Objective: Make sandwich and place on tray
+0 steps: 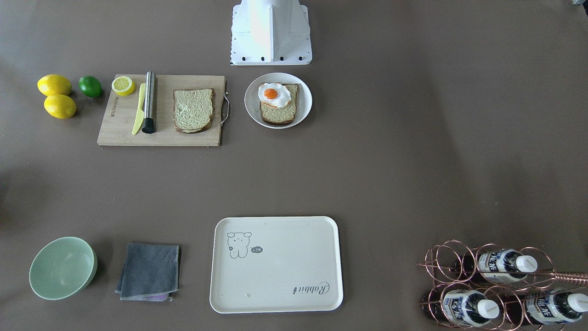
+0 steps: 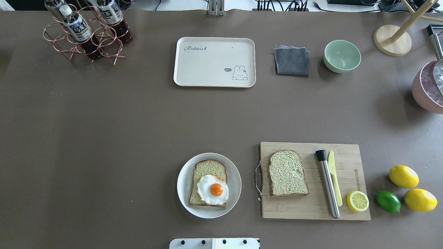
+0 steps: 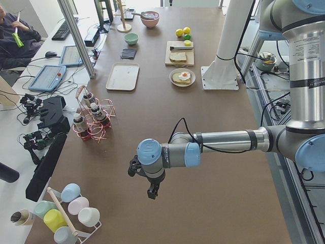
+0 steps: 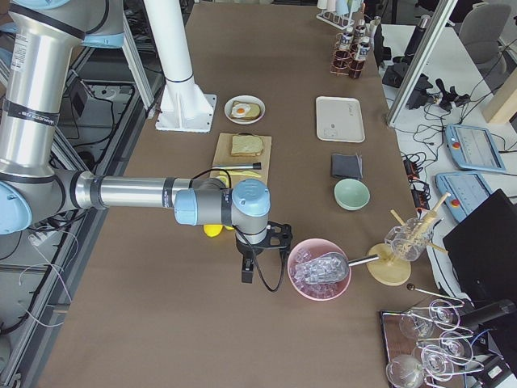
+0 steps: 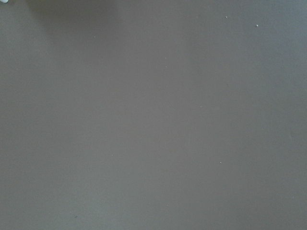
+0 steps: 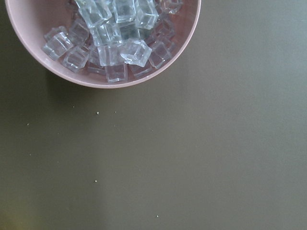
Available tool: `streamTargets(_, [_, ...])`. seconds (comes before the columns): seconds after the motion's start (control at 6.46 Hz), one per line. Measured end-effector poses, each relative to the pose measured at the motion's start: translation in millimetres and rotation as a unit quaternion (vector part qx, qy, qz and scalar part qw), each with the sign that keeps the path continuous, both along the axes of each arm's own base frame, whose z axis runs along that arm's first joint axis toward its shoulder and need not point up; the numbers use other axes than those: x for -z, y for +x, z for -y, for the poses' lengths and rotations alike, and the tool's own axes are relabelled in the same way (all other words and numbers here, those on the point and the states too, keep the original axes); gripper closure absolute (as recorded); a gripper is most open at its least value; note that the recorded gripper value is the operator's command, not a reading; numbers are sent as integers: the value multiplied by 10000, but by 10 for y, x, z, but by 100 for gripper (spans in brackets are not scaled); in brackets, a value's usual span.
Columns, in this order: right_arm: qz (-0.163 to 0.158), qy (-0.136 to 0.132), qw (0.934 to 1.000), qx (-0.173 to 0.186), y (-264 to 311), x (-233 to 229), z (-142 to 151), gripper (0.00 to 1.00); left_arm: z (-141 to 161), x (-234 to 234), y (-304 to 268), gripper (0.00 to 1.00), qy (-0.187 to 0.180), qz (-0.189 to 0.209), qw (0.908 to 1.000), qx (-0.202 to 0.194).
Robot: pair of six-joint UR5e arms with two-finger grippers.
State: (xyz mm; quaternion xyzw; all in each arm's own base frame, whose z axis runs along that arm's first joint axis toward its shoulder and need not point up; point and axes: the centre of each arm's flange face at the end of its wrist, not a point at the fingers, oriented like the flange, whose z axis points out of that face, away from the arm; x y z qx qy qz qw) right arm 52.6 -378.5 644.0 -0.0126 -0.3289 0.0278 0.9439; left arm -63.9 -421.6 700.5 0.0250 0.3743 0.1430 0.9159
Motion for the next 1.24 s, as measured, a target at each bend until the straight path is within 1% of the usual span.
streamTargets(1.24, [24, -2, 10000, -3, -4, 6, 1, 0, 11, 26, 12, 2, 17, -84, 10000, 11])
